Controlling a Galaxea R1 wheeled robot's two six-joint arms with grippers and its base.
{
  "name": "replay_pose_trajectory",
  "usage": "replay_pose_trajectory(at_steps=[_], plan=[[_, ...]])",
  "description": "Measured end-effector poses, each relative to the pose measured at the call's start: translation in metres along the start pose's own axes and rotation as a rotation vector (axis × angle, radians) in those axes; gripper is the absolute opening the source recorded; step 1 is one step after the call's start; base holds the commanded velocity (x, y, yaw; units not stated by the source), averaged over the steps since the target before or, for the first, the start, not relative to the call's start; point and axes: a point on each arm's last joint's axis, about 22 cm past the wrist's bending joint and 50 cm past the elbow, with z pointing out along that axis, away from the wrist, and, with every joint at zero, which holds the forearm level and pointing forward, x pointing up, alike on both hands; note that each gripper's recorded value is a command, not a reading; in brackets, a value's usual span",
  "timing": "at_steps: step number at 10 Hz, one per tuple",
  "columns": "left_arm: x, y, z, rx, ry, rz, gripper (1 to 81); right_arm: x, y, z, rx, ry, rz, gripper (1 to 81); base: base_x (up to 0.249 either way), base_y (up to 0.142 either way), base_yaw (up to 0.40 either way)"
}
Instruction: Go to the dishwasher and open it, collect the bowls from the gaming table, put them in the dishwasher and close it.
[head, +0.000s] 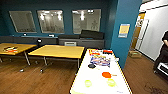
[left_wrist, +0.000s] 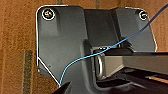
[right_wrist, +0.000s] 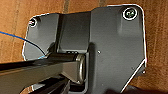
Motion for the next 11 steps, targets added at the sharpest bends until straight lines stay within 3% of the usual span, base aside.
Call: replay_pose_trajectory(at_steps=[7, 11], plan=[[-0.001, -0.001, 0.0, 0.0, 0.002, -0.005, 81.1, 0.001, 0.002, 0.0, -0.002, 0.002, 0.0, 81.1, 0.01, 0.0, 0.0], [-0.005, -0.001, 0.0, 0.0, -0.005, -0.007, 81.1, -0.004, 0.002, 0.0, -0.003, -0.015, -0.001, 81.1, 0.099, 0.0, 0.0]])
